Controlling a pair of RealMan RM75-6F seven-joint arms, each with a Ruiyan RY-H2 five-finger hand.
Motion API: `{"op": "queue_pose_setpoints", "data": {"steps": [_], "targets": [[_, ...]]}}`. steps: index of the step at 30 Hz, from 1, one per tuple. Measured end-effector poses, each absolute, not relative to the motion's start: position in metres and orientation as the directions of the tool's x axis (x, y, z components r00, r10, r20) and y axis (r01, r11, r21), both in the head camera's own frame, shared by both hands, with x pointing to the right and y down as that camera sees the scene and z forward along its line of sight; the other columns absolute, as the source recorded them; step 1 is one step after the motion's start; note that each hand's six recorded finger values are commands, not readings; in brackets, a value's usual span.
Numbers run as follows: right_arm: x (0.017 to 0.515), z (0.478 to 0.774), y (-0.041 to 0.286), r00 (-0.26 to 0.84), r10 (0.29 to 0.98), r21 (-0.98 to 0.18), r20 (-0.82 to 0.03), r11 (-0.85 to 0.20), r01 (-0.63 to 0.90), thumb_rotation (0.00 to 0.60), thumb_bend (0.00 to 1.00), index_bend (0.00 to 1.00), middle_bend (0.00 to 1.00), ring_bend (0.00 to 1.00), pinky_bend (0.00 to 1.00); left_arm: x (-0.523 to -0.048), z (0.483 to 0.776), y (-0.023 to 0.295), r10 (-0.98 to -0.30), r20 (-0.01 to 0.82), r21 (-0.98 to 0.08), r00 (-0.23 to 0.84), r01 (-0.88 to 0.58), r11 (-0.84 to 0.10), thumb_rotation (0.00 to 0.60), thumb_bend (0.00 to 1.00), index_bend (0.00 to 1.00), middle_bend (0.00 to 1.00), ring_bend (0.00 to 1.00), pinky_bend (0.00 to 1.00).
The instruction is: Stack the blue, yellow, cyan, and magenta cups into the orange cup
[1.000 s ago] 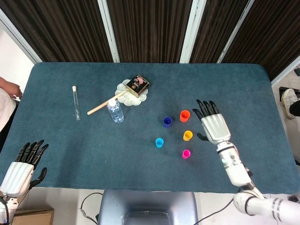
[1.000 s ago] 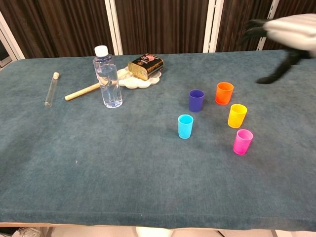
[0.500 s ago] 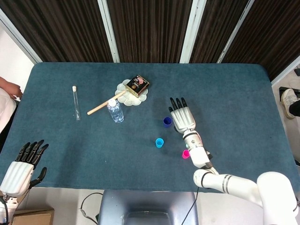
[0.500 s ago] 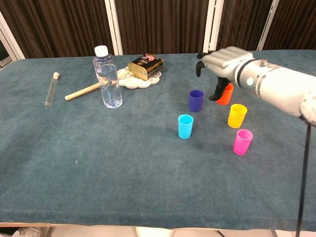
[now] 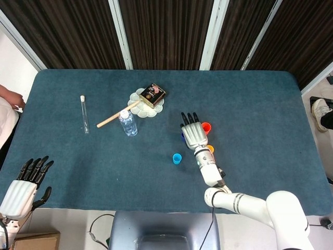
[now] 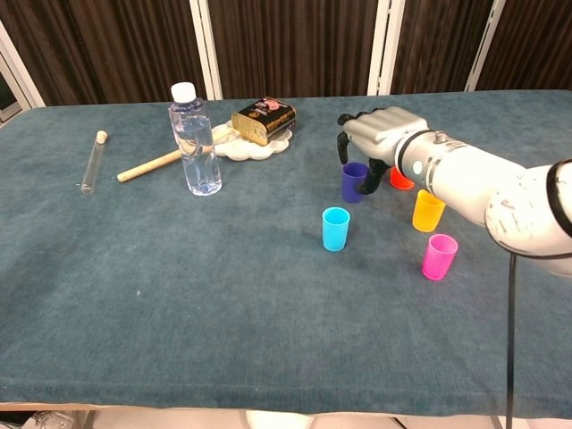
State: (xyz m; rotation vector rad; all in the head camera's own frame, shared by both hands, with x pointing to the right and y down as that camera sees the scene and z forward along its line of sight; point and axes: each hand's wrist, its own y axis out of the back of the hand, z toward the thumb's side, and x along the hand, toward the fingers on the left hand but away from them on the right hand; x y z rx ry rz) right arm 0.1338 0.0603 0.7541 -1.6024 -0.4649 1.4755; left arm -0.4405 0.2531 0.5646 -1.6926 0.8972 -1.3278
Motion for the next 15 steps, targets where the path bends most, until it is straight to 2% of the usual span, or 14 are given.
{"op": "queue_pose_setpoints", "data": {"steps": [11, 15], "targets": [[0.138, 0.758, 0.058, 0.187, 0.767, -0.781, -0.613, -0.555, -0.286, 0.6, 0.49, 0.65, 0.03, 0.0, 0.0, -0.441, 0.563, 0.253, -0.889, 0.41, -0.902, 0.203, -0.057, -0.429, 0.6, 0.47, 0.0, 0.0, 0.0, 0.06], [0.139, 0.749, 0.052, 0.19, 0.788, -0.804, -0.586, -0.536, -0.258, 0.6, 0.5, 0.67, 0.04, 0.0, 0.0, -0.441, 0.563, 0.254, -0.889, 0.408, -0.902, 0.206, -0.059, -0.428, 0.6, 0.47, 0.0, 0.0, 0.0, 0.06]]}}
